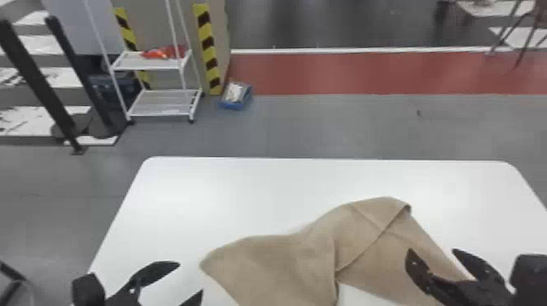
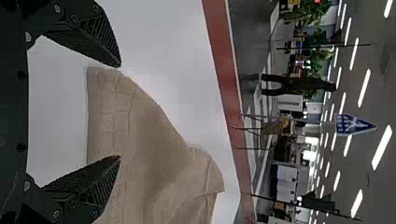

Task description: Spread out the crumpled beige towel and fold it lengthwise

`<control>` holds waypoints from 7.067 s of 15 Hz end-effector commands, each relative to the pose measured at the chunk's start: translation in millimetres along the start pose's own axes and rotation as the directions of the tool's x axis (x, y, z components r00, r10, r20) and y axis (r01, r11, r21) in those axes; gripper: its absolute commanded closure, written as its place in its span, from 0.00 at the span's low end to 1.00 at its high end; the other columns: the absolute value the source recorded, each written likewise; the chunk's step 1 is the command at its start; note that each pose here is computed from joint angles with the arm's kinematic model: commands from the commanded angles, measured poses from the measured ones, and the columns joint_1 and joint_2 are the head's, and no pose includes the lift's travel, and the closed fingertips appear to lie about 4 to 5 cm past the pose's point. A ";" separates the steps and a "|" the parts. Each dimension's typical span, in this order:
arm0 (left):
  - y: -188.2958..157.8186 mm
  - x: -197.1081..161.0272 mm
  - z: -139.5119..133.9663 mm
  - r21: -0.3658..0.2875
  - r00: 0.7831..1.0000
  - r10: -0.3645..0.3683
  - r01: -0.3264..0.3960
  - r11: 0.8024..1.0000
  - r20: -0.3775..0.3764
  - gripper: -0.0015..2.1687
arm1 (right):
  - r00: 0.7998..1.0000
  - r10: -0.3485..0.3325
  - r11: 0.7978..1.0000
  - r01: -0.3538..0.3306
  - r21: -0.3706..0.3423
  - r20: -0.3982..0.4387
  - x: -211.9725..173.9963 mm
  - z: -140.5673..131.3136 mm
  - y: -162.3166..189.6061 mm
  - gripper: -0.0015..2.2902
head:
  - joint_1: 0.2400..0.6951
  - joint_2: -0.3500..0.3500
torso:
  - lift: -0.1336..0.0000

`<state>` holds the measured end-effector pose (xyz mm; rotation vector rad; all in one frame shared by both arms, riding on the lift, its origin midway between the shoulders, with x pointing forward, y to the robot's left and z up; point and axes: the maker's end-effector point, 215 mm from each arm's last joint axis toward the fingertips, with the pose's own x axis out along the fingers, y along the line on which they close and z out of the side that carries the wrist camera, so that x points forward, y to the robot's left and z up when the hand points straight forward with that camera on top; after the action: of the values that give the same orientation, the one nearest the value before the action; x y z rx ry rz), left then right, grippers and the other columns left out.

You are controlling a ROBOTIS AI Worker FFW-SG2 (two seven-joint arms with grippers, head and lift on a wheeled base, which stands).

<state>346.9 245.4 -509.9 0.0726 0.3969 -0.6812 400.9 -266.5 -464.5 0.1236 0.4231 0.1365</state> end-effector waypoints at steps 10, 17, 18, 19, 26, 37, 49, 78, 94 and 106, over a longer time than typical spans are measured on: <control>-70.4 30.6 -22.7 0.063 0.989 -0.137 0.141 0.988 -0.057 0.10 | 0.970 -0.237 0.971 0.236 -0.023 -0.045 0.0 -14.4 -81.9 0.04 | 1.00 0.14 | 1.00; -121.2 42.5 -33.5 0.073 0.968 -0.232 0.239 0.968 -0.093 0.10 | 0.953 -0.298 0.955 0.298 -0.008 -0.060 -12.4 -20.0 -116.3 0.04 | 1.00 0.02 | 1.00; -131.4 44.0 -34.1 0.071 0.963 -0.252 0.259 0.963 -0.095 0.10 | 0.946 -0.315 0.949 0.316 -0.006 -0.072 -16.2 -23.1 -124.0 0.04 | 1.00 0.00 | 1.00; -140.5 46.2 -34.4 0.073 0.959 -0.266 0.274 0.959 -0.096 0.10 | 0.937 -0.339 0.940 0.340 0.001 -0.085 -21.3 -26.5 -134.3 0.04 | 1.00 0.00 | 1.00; -197.7 57.1 -53.4 0.093 0.914 -0.366 0.386 0.918 -0.173 0.10 | 0.884 -0.442 0.885 0.458 0.089 -0.153 -38.4 -41.9 -178.2 0.04 | 1.00 0.00 | 1.00; -215.8 84.2 -66.6 0.126 0.893 -0.391 0.424 0.897 -0.222 0.13 | 0.876 -0.458 0.857 0.480 0.187 -0.151 -46.6 -43.0 -197.8 0.04 | 1.00 0.00 | 1.00; -207.8 93.4 -72.3 0.124 0.892 -0.387 0.423 0.898 -0.234 0.49 | 0.870 -0.468 0.842 0.493 0.219 -0.156 -42.4 -47.6 -211.9 0.04 | 1.00 0.00 | 1.00; 75.1 6.8 79.1 -0.036 0.998 0.050 -0.049 0.998 0.033 0.88 | 0.975 -0.180 0.979 0.164 -0.123 -0.132 38.0 -37.2 -67.1 0.05 | 1.00 0.42 | 1.00; 54.0 50.5 147.4 -0.087 0.998 0.043 -0.039 0.995 0.047 0.88 | 0.967 -0.051 0.948 -0.032 -0.318 -0.249 9.9 -76.6 -24.4 0.06 | 1.00 0.44 | 1.00; 26.8 167.9 212.1 -0.033 0.999 0.040 -0.041 0.999 -0.019 0.88 | 0.968 -0.068 0.943 -0.018 -0.333 -0.243 -19.5 -87.8 -36.8 0.06 | 1.00 0.26 | 1.00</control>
<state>540.2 136.2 -372.2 0.0352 0.4033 -0.6266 357.3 -291.8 -542.4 -0.2299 0.6482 0.2057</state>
